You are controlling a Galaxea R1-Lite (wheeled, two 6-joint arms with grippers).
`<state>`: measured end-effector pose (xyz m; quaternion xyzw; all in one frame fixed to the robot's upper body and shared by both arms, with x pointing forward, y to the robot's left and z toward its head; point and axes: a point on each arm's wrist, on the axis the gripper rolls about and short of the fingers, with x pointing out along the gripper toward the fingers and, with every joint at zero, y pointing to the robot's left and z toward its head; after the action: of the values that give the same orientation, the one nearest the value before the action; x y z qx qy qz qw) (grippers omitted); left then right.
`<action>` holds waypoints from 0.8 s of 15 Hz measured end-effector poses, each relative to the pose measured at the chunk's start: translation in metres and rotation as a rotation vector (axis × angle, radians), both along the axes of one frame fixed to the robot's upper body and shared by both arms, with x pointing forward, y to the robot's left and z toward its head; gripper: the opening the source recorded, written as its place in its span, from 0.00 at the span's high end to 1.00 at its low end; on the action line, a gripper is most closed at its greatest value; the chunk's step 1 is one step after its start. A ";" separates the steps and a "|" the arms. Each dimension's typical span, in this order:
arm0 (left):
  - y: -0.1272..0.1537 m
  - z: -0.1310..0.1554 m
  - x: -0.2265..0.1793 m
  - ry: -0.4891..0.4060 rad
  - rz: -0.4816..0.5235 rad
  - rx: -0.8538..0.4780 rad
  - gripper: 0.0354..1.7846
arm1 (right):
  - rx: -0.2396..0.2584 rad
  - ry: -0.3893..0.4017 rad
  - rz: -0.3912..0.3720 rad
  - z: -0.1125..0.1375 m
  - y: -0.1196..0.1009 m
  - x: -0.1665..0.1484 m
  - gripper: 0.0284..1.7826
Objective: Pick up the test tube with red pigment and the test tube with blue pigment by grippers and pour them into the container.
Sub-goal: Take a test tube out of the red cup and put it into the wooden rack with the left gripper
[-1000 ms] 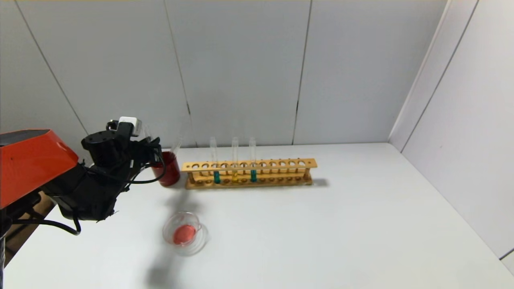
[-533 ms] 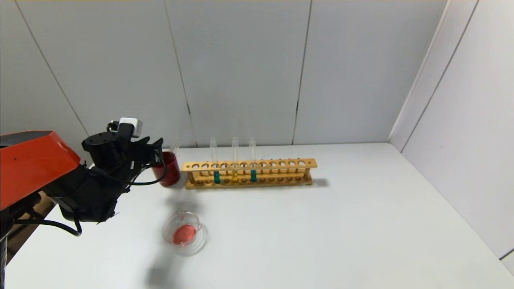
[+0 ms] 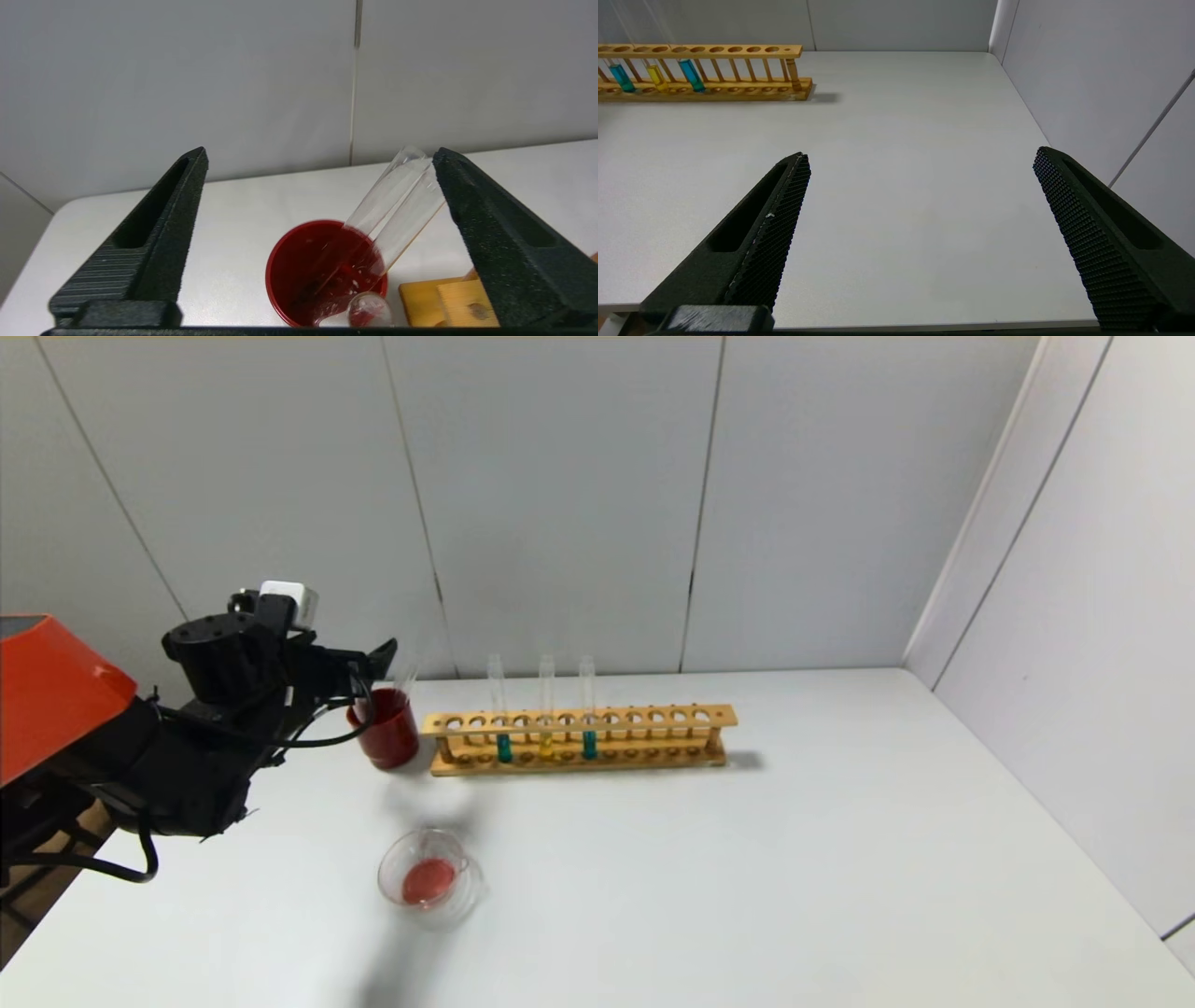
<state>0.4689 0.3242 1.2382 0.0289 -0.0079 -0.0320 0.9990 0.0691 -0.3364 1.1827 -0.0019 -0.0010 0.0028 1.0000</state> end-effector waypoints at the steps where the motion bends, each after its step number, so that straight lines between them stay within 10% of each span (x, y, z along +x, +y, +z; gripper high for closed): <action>1: 0.000 0.013 -0.005 0.002 -0.008 0.001 0.02 | 0.000 0.000 0.000 0.000 0.000 0.000 0.02; 7: -0.021 0.093 -0.083 0.206 -0.107 -0.017 0.02 | 0.000 0.000 0.000 0.000 0.000 0.000 0.02; 12: -0.036 0.091 -0.133 0.371 -0.169 -0.115 0.02 | 0.000 0.000 0.000 0.000 0.000 0.000 0.02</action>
<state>0.3357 0.2883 1.3293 -0.0355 0.1721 -0.1199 0.9771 0.0691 -0.3364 1.1827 -0.0021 -0.0009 0.0026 1.0000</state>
